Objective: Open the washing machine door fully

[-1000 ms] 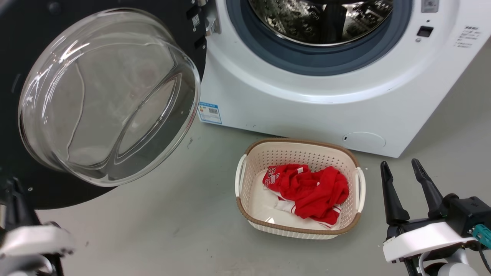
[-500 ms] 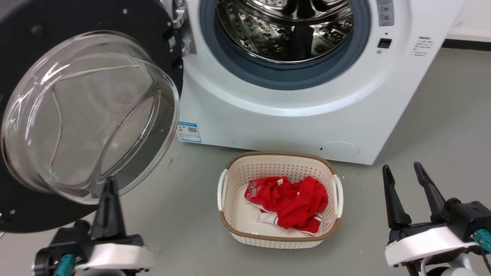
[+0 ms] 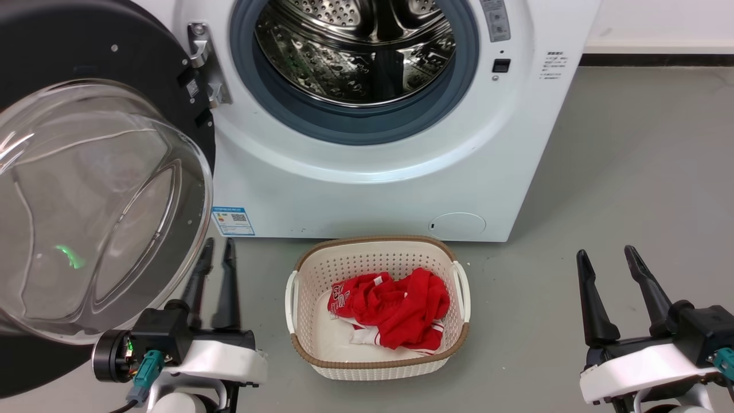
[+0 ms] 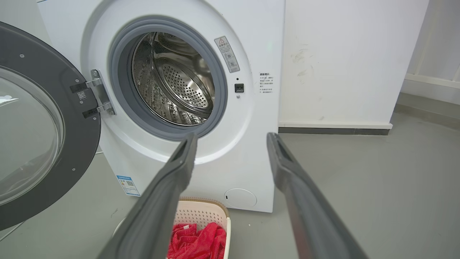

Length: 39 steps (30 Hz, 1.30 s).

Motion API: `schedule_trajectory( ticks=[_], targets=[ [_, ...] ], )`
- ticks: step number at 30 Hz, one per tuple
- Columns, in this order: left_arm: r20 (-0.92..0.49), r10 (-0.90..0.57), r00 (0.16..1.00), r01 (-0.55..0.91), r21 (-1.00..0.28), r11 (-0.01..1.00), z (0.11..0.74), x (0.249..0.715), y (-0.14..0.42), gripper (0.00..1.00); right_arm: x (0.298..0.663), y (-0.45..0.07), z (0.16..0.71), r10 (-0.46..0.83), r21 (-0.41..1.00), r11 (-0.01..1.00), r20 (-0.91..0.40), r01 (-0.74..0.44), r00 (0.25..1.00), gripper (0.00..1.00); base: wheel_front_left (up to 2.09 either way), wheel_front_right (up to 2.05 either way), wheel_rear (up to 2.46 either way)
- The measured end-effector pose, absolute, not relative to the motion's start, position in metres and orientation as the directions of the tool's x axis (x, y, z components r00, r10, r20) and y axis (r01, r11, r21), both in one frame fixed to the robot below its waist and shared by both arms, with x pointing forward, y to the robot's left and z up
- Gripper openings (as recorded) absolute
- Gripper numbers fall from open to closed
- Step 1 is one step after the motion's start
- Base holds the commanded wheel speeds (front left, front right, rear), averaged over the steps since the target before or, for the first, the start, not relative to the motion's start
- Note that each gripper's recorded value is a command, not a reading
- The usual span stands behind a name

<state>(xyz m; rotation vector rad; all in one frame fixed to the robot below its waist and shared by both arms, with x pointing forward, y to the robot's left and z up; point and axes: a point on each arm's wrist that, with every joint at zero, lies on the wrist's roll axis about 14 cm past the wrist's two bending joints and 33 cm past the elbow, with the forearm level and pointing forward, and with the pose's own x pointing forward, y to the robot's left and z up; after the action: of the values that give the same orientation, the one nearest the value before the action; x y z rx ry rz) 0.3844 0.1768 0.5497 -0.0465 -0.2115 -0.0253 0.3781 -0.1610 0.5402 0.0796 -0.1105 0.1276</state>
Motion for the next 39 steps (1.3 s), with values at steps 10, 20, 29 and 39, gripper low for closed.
schedule_trajectory(
  ticks=[10, 20, 29, 39],
  targets=[
    [0.216, -0.049, 0.975, 0.05, 0.003, 0.999, 0.552, 0.392, 0.168, 1.0, 0.374, -0.167, 0.539, 0.105, 0.071, 0.991, 0.108, -0.113, 0.989, 1.0, 0.0, 0.0, 0.0],
    [0.227, -0.032, 0.973, 0.033, 0.002, 0.999, 0.555, 0.393, 0.169, 1.0, 0.375, -0.167, 0.539, 0.105, 0.071, 0.991, 0.107, -0.113, 0.989, 1.0, 0.0, 0.0, 0.0],
    [0.227, -0.029, 0.974, 0.029, 0.001, 1.0, 0.555, 0.392, 0.169, 1.0, 0.375, -0.167, 0.537, 0.106, 0.073, 0.991, 0.104, -0.114, 0.989, 1.0, 0.0, 0.0, 0.0],
    [0.196, -0.027, 0.98, 0.028, -0.003, 1.0, 0.544, 0.392, 0.169, 0.0, 0.373, -0.168, 0.53, 0.101, 0.085, 0.99, 0.083, -0.109, 0.991, 0.0, 0.0, 0.0, 0.0]
  ],
)
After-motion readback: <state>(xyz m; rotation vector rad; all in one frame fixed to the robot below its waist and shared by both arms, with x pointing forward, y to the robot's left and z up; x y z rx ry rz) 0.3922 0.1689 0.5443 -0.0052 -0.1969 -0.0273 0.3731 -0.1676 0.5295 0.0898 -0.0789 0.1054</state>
